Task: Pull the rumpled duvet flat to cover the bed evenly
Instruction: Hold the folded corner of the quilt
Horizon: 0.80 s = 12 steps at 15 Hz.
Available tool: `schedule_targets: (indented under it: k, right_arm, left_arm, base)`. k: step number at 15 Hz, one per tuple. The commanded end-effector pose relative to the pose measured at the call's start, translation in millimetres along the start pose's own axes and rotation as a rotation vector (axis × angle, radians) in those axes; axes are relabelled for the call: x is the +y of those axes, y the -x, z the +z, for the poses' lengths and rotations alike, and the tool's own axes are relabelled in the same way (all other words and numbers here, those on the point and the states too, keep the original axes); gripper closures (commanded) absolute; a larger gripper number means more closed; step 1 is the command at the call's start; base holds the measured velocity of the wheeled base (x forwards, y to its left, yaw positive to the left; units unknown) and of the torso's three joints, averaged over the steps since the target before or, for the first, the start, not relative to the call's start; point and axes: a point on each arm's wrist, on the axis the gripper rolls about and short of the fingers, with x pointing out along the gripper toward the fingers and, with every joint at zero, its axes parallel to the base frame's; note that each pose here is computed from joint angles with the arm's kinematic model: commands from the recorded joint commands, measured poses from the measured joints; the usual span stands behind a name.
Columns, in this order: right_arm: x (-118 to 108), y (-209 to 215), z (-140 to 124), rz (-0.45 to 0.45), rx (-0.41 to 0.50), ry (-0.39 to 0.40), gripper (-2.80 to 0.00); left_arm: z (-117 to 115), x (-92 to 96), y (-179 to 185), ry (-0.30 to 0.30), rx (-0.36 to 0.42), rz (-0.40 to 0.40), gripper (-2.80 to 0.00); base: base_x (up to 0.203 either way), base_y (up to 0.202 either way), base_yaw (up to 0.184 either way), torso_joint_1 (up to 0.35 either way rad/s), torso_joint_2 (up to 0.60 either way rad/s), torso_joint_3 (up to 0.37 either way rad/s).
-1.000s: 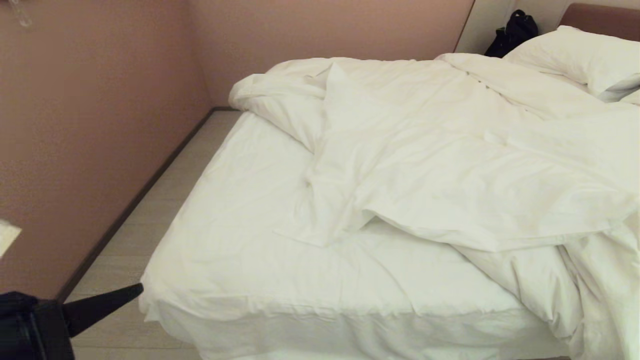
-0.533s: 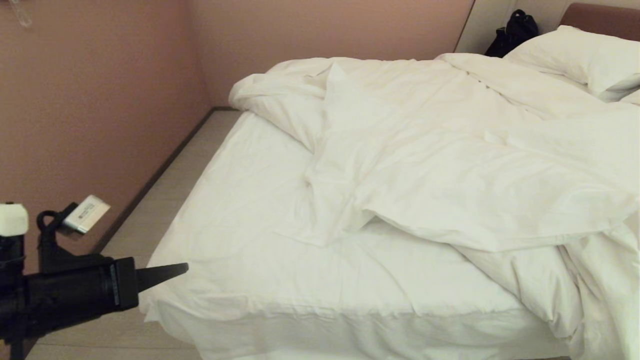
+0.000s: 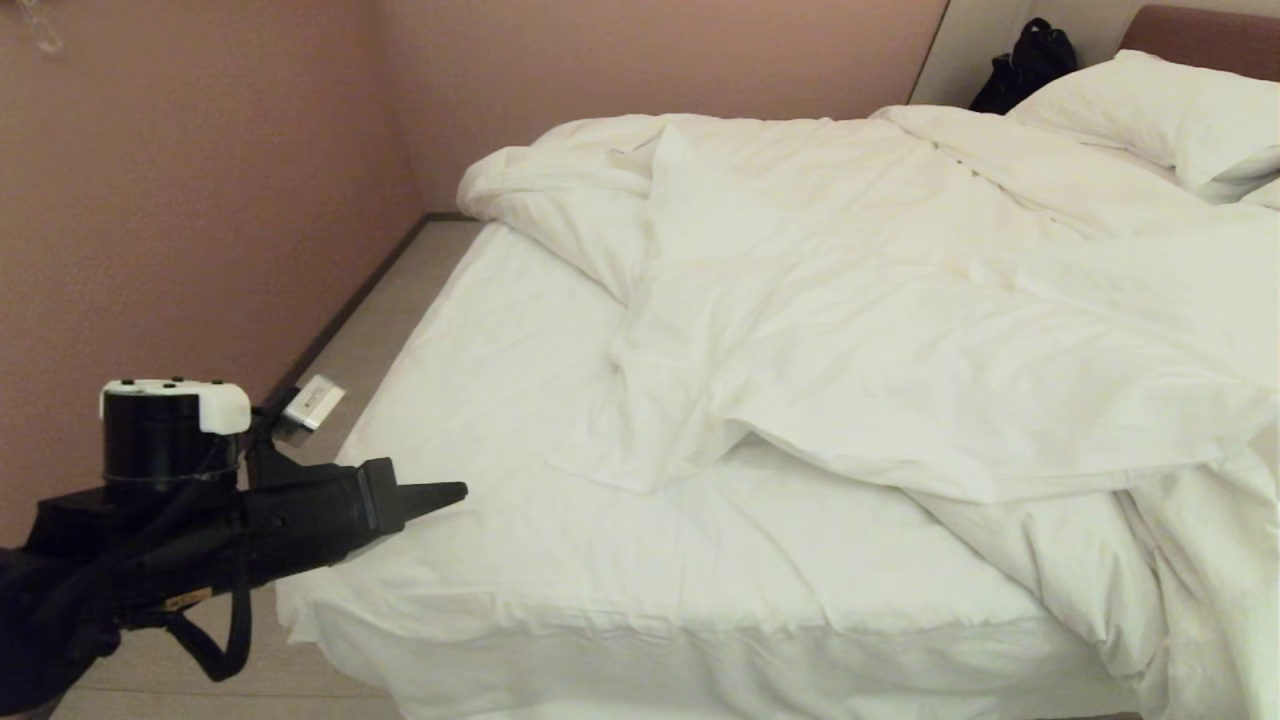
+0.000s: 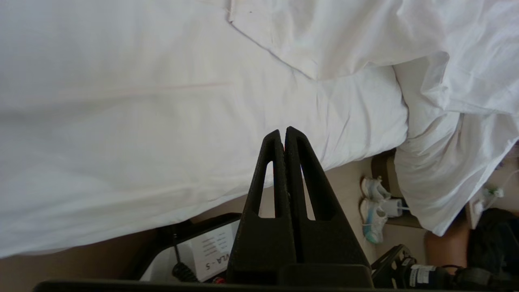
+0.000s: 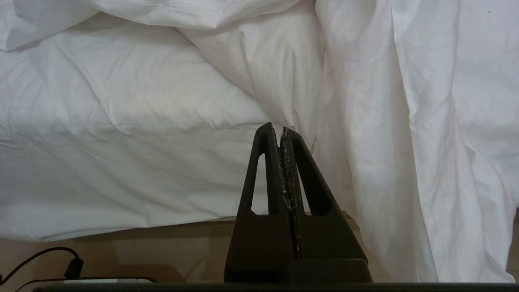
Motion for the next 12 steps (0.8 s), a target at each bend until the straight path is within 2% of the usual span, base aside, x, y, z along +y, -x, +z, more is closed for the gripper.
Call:
schedule_targets:
  k: [1,5,8,9,11,12]
  right_arm:
    - [0.0,-0.1,0.1,0.001,0.001,0.0,0.0]
    - [0.0,-0.1,0.0,0.0,0.002,0.0,0.0]
    - [0.0,-0.1,0.1,0.001,0.001,0.0,0.0]
    - [0.0,-0.1,0.1,-0.001,0.001,0.0,0.0]
    - [0.0,-0.1,0.1,-0.001,0.001,0.0,0.0]
    - [0.0,-0.1,0.1,-0.001,0.001,0.0,0.0]
  left_arm:
    - [-2.2,4.8,-14.1,0.017,0.037,-0.002,0.0]
    - [-12.6,-0.8,-49.1,-0.004,0.124,-0.027,0.0]
    - [-11.6,-7.5,-69.7,-0.037,0.126,-0.022,0.0]
    - [-9.3,-9.3,-74.7,-0.059,0.122,-0.028,0.0]
    - [-9.0,-10.8,-85.6,-0.153,0.129,-0.041,0.0]
    - [-9.6,-12.1,-88.7,-0.181,0.129,-0.04,0.0]
  base:
    - [0.0,0.0,0.0,0.0,0.0,0.0]
    - [0.0,0.0,0.0,0.0,0.0,0.0]
    - [0.0,0.0,0.0,0.0,0.0,0.0]
    - [0.0,0.0,0.0,0.0,0.0,0.0]
    - [0.0,0.0,0.0,0.0,0.0,0.0]
    - [0.0,0.0,0.0,0.0,0.0,0.0]
